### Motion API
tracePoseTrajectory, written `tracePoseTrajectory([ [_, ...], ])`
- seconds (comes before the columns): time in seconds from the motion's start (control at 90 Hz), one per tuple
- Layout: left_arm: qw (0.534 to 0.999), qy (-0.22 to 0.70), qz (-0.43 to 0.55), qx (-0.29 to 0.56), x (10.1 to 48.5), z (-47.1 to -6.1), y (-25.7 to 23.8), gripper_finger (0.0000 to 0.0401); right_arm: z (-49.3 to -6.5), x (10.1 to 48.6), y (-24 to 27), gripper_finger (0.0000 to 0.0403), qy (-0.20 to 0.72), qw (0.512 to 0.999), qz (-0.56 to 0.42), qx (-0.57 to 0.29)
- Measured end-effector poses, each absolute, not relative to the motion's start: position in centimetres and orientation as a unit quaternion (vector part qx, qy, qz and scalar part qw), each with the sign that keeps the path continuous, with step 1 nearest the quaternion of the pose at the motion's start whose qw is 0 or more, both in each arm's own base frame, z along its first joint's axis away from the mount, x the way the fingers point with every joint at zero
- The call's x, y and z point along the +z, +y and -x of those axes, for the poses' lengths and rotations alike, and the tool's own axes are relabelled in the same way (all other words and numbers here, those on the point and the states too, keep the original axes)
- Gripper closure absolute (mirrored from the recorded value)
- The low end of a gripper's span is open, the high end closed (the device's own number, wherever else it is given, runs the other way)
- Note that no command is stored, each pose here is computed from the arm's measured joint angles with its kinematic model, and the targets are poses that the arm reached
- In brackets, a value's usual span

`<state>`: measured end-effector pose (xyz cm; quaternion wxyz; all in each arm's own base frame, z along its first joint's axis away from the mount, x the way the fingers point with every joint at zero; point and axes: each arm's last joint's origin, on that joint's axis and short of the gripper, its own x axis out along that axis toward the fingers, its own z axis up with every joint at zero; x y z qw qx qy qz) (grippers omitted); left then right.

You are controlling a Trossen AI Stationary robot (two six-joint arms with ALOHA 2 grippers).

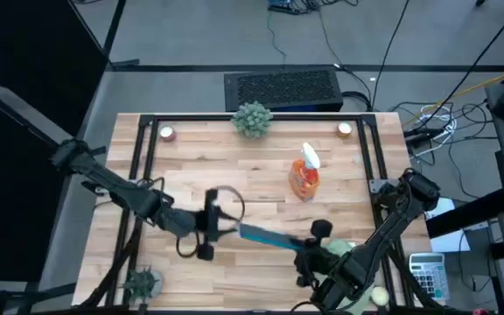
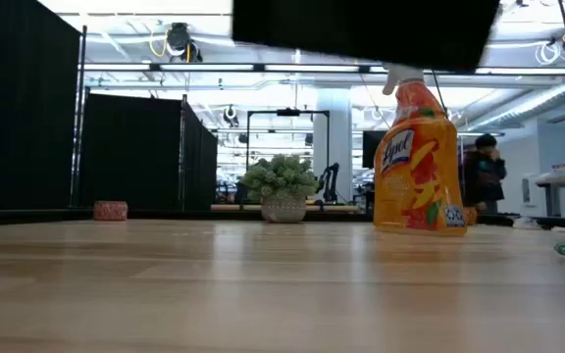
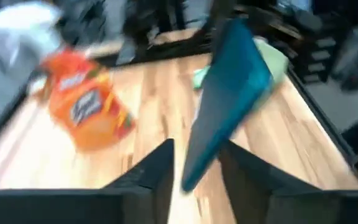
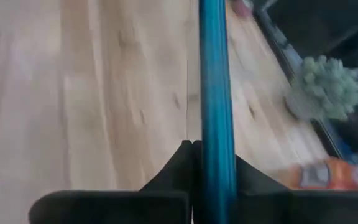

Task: Apply microfiber cloth
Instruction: Spray the cellphone using the spray bottle

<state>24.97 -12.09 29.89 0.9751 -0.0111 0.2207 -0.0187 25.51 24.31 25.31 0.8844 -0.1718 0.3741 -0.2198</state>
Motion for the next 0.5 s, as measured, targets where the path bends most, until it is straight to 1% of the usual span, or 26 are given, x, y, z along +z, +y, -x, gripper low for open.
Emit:
tracePoseTrajectory([
  [0.089,0.968,0.23,0.103,-0.007,29.9,-24.3,-11.7,0.0227,-25.3,25.1,24.2,0.0395,0.382,0.871,0.218,-0.217],
  [0.156,0.96,0.237,0.148,0.006,29.4,-23.9,-11.4,0.0216,-25.7,24.6,23.9,0.0395,0.384,0.857,0.263,-0.221],
  [0.333,0.934,0.24,0.264,0.036,27.2,-23.4,-11.1,0.0212,-26.8,23.6,23.2,0.0396,0.368,0.827,0.348,-0.244],
  [0.444,0.916,0.208,0.343,0.037,25.6,-23.2,-11.1,0.0212,-27.6,22.8,22.8,0.0396,0.364,0.803,0.398,-0.252],
  [0.5,0.905,0.177,0.386,0.027,25.2,-23.3,-11.1,0.0212,-27.8,22.6,22.7,0.0396,0.36,0.793,0.419,-0.256],
])
